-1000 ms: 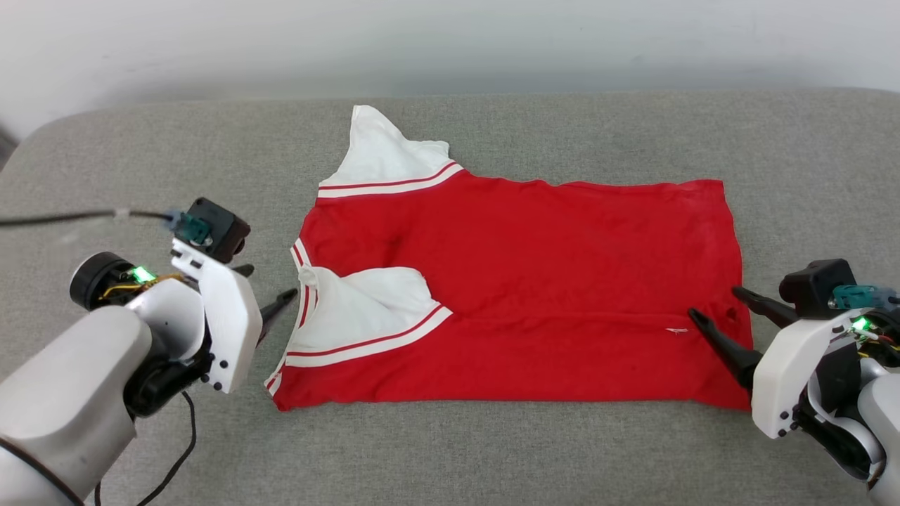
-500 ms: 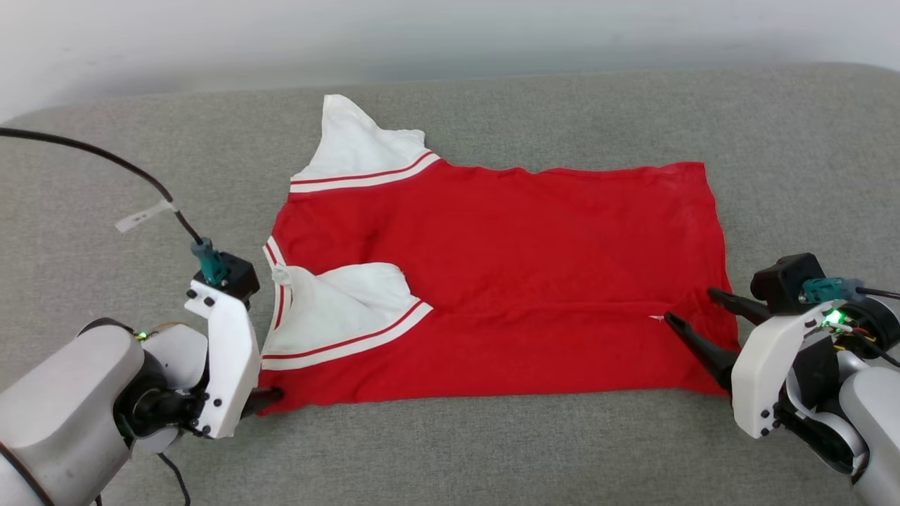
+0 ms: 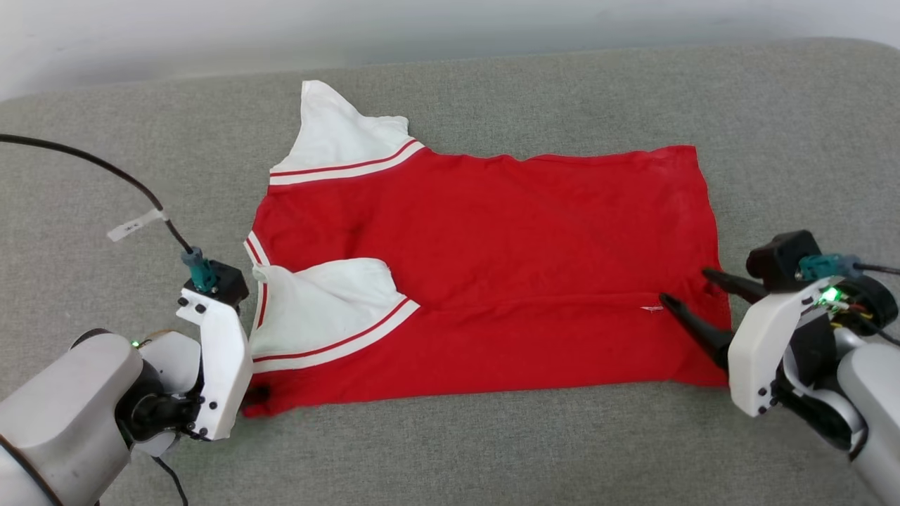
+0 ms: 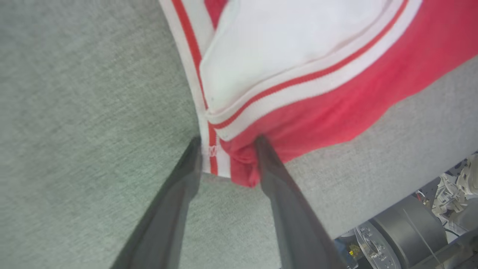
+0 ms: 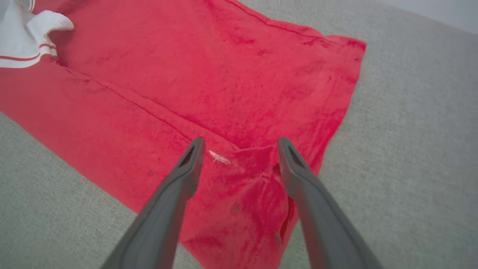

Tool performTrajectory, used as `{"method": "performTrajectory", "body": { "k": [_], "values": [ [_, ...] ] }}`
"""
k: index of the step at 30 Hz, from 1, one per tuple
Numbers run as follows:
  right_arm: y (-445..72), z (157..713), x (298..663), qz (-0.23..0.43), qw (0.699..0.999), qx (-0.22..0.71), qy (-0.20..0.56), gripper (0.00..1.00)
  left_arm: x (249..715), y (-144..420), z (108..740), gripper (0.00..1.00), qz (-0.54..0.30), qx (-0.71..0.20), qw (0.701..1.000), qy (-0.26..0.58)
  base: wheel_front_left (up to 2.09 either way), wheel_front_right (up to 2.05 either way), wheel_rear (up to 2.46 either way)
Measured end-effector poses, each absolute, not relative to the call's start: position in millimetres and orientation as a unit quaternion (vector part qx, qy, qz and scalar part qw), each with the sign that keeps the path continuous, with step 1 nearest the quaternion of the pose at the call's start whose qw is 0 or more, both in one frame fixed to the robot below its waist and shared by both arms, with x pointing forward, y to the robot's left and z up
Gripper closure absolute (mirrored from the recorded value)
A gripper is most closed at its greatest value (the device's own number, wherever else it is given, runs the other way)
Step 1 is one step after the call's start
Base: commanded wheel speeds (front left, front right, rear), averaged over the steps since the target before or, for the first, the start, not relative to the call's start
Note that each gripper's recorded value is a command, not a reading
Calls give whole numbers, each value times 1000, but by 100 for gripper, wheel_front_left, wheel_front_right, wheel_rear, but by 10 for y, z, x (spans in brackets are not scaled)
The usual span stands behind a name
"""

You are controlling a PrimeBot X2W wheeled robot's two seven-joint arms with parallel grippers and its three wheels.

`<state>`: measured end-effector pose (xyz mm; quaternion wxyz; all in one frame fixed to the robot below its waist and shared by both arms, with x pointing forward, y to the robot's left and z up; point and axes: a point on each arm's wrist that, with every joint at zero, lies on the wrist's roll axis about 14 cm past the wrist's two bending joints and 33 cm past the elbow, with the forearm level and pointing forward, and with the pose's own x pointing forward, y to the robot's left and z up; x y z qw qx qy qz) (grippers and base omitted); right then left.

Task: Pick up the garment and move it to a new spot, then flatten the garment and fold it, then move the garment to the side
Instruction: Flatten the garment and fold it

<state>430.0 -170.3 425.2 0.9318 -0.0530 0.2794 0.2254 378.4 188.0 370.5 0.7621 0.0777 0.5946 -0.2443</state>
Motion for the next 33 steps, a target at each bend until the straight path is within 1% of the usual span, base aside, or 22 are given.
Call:
{"method": "performTrajectory", "body": {
  "k": [1,2,3,6,8,9,12,14,19,24,28,33],
  "values": [
    [-1708,4286,4320,225,933,-53,276,0,3793,1869,3718,100,-246,77,764,591,0,0,0],
    [-1803,4461,4414,220,936,-70,265,0,3822,1822,3779,100,-252,72,774,576,0,0,0],
    [-1845,4539,4454,215,938,-72,260,0,3833,1818,3807,100,-254,74,778,569,0,0,0],
    [-1987,4709,4504,207,936,-103,267,0,3851,1799,3907,100,-260,78,789,551,0,0,0],
    [-2045,4730,4467,207,926,-118,294,0,3863,1814,3973,100,-261,83,797,539,0,0,0],
    [-2077,4723,4379,212,906,-124,346,0,3875,1824,4070,100,-266,89,804,524,0,0,0],
    [-2194,4593,4237,208,874,-141,417,0,3883,1779,4131,100,-275,90,811,509,0,0,0],
    [-2205,4492,4142,210,854,-131,459,0,3876,1775,4146,100,-279,96,812,505,0,0,0],
    [-2195,4256,4028,211,818,-116,522,0,3859,1753,4129,100,-284,102,810,503,0,0,0],
    [-2052,3971,3993,217,801,-91,550,0,3896,1737,4108,100,-285,101,810,502,0,0,0],
    [-1942,3688,3857,226,781,-86,576,0,3916,1760,4057,100,-282,98,809,506,0,0,0],
    [-1899,3585,3860,228,781,-78,576,0,3929,1772,4000,100,-279,92,810,508,0,0,0]
  ]
}}
